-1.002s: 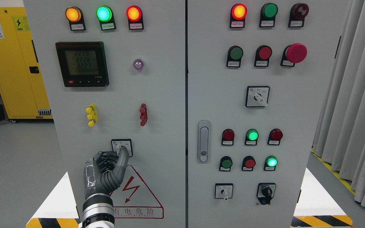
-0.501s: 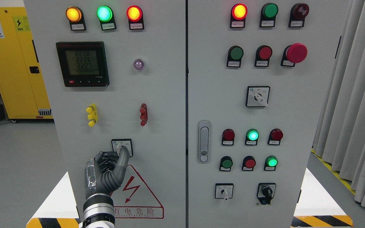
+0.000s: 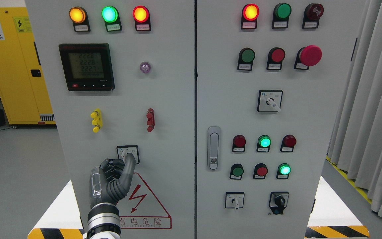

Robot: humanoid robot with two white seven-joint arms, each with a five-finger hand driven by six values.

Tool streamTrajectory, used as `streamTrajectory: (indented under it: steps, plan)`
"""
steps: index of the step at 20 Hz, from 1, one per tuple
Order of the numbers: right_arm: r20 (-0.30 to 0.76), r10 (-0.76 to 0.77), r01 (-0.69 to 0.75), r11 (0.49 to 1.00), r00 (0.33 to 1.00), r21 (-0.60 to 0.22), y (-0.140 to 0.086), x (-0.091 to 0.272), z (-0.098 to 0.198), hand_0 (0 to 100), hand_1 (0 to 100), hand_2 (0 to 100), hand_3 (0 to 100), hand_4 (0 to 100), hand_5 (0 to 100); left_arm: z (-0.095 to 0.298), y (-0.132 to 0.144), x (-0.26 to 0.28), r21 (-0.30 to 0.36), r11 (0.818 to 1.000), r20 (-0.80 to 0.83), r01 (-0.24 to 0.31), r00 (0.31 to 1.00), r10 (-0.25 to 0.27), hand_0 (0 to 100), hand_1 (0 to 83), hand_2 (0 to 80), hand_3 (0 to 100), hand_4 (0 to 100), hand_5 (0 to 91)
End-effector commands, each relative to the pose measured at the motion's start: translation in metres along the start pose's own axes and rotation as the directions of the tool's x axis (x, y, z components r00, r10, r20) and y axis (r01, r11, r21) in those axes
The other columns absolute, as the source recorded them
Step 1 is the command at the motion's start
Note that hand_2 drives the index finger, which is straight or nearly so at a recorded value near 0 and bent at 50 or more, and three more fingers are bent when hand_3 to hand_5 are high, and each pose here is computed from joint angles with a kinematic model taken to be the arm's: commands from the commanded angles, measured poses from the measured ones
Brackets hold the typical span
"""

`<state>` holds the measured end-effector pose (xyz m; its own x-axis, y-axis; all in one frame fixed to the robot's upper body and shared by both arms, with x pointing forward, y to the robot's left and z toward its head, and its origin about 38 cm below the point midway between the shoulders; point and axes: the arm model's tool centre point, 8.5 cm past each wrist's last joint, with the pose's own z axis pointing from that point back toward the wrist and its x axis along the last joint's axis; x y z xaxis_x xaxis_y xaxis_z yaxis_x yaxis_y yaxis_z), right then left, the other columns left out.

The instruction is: Turn on light switch 1

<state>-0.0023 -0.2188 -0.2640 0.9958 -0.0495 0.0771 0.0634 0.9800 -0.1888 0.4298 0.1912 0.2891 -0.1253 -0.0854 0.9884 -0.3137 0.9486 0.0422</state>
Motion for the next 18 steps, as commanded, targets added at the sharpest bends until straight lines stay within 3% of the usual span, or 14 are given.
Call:
streamTrajectory:
  steps: [1,13,18]
  plan:
    - [0.0,0.0,0.0,1.0,1.0,0.001,0.0001,0.0001,0.0,0,50,4,0,0,0,-0.0001,0.0025,0.0014,0.022,1.0,0.009,-0.004,1.0,0.004,53,55.5,62.2,92,90,86.1]
    - [0.0,0.0,0.0,1.0,1.0,0.001,0.0001,0.0001,0.0,0,50,4,0,0,0,0.0001,0.0027,0.0024,0.023,1.0,0.016,-0.005,1.0,0.005,55,52.7,61.2,92,90,86.0]
    - [0.0,0.0,0.0,1.0,1.0,-0.001,-0.0001,0.0001,0.0,0,50,4,0,0,0,0.0001,0.0026,0.0023,0.023,1.0,0.015,-0.006,1.0,0.006,50,51.1,61.1,92,90,86.0]
